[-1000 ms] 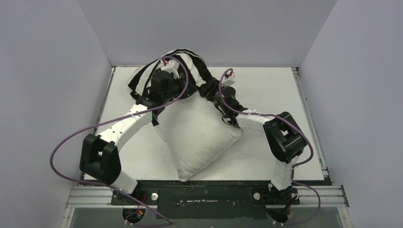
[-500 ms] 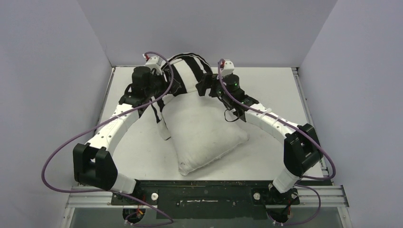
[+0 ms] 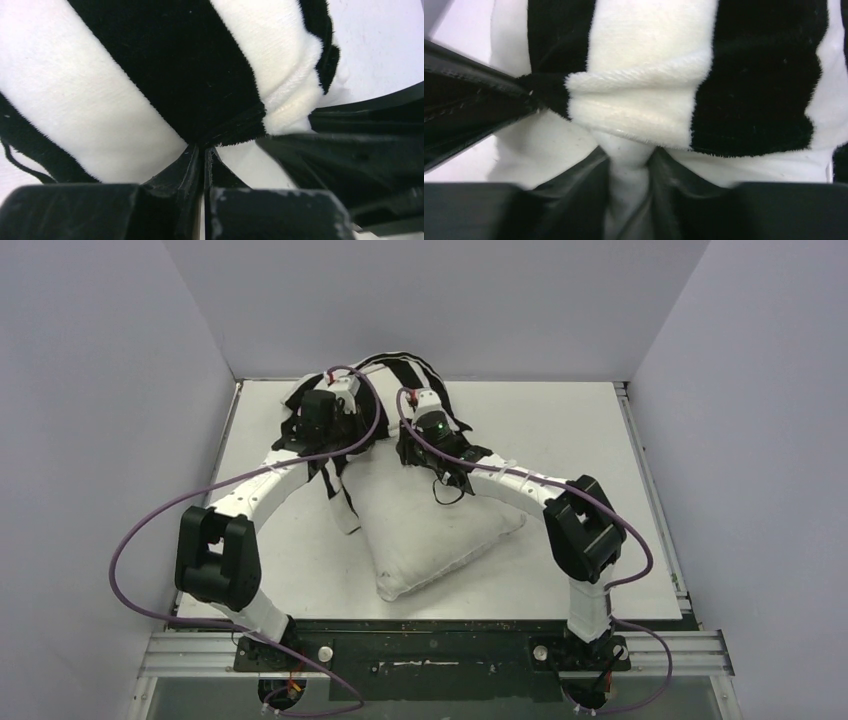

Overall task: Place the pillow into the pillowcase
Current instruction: Stuff the pillow into the pillowcase.

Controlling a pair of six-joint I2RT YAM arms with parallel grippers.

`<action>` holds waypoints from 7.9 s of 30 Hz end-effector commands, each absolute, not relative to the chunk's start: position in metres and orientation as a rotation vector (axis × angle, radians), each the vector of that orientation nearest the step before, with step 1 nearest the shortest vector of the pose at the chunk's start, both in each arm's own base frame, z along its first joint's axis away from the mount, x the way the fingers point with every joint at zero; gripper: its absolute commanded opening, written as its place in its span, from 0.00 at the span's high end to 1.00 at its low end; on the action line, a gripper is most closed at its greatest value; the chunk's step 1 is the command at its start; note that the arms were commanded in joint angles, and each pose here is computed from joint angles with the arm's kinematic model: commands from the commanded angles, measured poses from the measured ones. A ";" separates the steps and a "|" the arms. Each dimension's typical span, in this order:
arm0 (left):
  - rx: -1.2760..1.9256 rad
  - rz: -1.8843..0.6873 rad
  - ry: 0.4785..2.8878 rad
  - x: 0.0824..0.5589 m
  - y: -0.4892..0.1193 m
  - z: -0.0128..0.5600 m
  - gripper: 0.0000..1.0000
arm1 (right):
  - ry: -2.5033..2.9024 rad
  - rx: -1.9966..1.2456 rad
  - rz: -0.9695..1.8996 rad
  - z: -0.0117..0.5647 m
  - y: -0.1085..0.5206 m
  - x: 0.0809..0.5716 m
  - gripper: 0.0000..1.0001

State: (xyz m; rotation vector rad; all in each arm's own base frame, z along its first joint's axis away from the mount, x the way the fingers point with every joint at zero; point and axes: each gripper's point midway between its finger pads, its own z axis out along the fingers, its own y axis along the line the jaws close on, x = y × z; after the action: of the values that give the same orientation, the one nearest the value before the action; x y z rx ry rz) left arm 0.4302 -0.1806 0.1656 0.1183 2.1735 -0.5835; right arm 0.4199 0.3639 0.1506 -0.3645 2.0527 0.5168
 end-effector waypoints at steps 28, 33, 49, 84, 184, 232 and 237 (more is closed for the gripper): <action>-0.133 -0.855 2.086 0.370 -0.201 0.199 0.83 | 1.620 0.070 0.835 0.243 0.332 0.458 0.69; -0.168 -0.669 2.028 0.373 -0.146 0.232 0.56 | 1.621 -0.157 0.769 0.269 0.318 0.422 0.40; -0.462 -0.839 2.012 0.342 -0.085 0.176 0.47 | 1.628 -0.990 0.264 0.218 0.403 0.312 0.00; -0.750 -0.698 1.969 0.352 -0.111 0.049 0.40 | 1.772 -0.700 0.447 0.127 0.446 0.362 1.00; 0.233 -1.215 1.482 0.204 -0.295 0.485 1.00 | 1.569 0.370 1.586 0.326 0.363 0.383 0.95; 0.426 -0.343 2.124 0.380 -0.298 0.213 0.97 | 2.118 0.060 0.771 0.153 0.150 0.325 0.03; 0.541 -0.665 1.929 0.315 -0.413 0.330 1.00 | 2.006 0.171 0.931 0.147 0.185 0.326 0.12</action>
State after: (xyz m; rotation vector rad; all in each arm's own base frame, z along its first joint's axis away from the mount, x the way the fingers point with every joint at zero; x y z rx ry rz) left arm 0.3681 -0.3022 0.2035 0.4604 2.1970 -0.2728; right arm 0.3229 0.1556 0.1445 0.0501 2.0938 0.7788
